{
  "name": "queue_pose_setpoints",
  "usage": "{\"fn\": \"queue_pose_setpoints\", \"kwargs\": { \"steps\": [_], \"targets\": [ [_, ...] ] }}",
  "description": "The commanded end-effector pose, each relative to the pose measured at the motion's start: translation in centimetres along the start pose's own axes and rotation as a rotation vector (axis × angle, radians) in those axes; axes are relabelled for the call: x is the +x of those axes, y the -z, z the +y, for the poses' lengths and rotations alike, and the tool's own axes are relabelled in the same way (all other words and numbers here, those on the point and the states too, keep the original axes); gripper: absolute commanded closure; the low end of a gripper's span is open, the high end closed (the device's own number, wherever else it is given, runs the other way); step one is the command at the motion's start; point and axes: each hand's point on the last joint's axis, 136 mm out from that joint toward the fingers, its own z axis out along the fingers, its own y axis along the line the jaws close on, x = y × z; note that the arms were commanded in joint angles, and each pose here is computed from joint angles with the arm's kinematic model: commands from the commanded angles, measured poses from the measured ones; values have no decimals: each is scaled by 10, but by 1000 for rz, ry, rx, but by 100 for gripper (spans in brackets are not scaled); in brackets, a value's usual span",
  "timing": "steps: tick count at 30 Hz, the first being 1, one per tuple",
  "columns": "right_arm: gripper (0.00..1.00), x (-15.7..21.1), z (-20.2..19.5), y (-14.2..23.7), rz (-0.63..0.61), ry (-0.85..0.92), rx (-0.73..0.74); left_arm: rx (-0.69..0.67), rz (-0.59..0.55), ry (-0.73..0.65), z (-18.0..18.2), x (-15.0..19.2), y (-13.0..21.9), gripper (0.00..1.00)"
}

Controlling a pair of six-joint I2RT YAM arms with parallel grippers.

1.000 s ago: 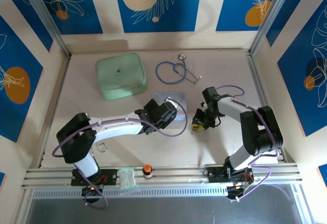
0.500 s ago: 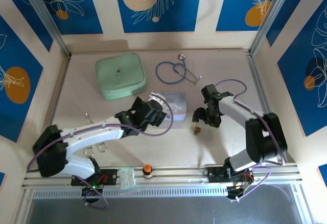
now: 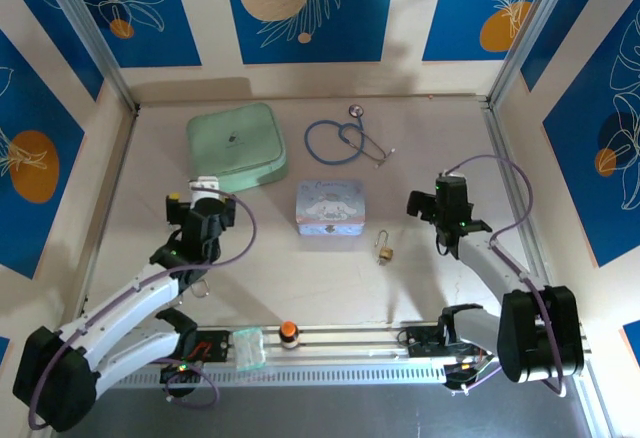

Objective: Unlock the padlock with the key

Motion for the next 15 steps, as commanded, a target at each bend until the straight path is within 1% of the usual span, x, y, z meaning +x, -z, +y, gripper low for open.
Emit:
{"fn": "queue_pose_setpoints", "kwargs": {
  "steps": [1,3,5,6,7,8,10,11,13,14,15],
  "targets": [
    [2,-48,5,5,-274,24,-66,-48,3,-28,15,22,-22,1],
    [3,-48,6,3,-334,14,-89,-75,14,24,22,33,-35,1],
    [3,-46,8,-4,-345,13,-97,-39,-4,88,19,43,-49,1],
    [2,-45,8,-9,-341,15,-96,-13,-13,94,16,45,-55,1],
    [2,-45,9,-12,-331,23,-94,6,4,83,12,45,-60,1],
    [1,-48,12,-14,-334,31,-105,20,-22,83,10,41,-63,1],
    [1,-56,16,-15,-391,41,-125,17,-86,118,13,33,-70,1],
    [1,-58,17,-17,-397,42,-128,10,-83,132,15,33,-75,1],
    [1,-59,20,-26,-393,47,-153,39,-79,178,16,32,-86,1],
    [1,-57,21,-31,-383,45,-162,62,-88,188,15,30,-90,1],
    [1,-55,22,-36,-375,41,-166,77,-74,177,12,30,-95,1]
  ]
}}
